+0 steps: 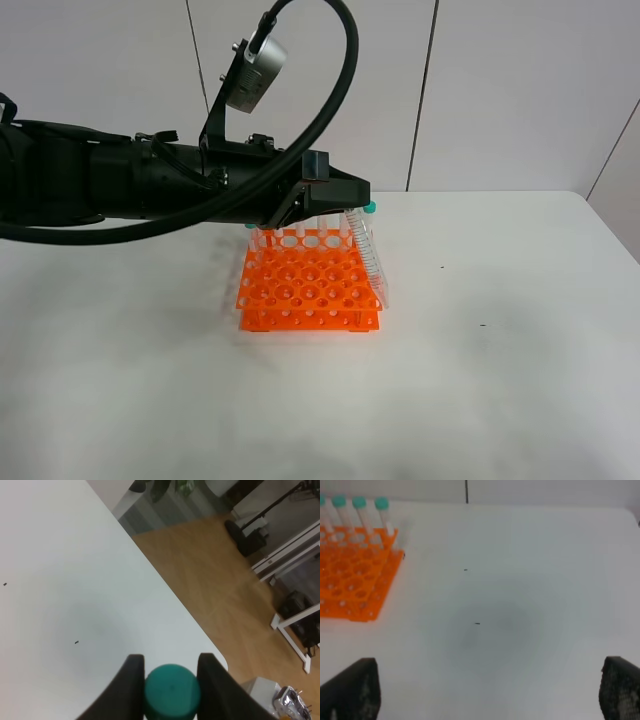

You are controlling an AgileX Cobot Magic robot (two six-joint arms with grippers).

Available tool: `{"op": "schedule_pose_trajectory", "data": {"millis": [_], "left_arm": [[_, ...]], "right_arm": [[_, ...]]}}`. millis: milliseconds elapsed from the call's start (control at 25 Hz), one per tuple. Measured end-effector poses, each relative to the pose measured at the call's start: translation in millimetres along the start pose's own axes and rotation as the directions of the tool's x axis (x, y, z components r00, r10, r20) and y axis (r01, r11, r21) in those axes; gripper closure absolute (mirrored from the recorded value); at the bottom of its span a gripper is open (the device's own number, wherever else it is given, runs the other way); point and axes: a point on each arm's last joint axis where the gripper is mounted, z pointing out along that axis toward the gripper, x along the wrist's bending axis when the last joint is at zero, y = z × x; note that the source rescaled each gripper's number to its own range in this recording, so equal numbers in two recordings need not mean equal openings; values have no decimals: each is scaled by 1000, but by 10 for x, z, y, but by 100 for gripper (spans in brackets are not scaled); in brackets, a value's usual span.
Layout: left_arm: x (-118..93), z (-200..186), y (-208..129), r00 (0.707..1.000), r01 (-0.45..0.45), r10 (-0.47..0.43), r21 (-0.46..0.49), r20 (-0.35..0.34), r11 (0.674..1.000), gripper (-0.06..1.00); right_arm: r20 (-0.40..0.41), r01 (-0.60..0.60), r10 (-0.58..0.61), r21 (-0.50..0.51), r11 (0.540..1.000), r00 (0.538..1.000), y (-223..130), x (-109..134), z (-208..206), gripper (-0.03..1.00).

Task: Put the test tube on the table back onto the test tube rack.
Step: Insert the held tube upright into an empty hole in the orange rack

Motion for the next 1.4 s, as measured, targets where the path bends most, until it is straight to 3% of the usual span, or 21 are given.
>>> {"op": "schedule_pose_trajectory", "data": {"millis": [240,600,880,1000,1120,1280,1320,1400], "left_arm": [[-61,-52,33,1000,-14,14,-17,10,1000,94],[-454,-413,206,992,-99,108,-131,66,986,94],[-678,-675,237,966,-245,256,-161,47,956,94],[-657,-731,219,946,-325,325,-120,-18,938,94],[-540,-760,202,915,-383,373,-44,-153,923,94],[-356,-798,223,824,-442,423,41,-377,896,94],[-321,-817,255,789,-470,441,42,-428,882,94],[-287,-848,330,765,-476,407,-13,-499,879,94]], "right_arm": [[0,0,0,0,1000,1000,-2,0,-1,3],[0,0,0,0,1000,1000,-2,0,-1,3],[0,-1,1,0,1000,1000,-2,0,-1,3],[0,-1,1,0,1000,1000,-2,0,-1,3],[0,-1,1,0,1000,1000,-2,0,-1,3],[0,-1,1,0,1000,1000,-2,0,-1,3],[0,-2,2,0,1000,1000,-2,0,-1,3],[0,-2,2,0,1000,1000,-2,0,-1,3]]}}
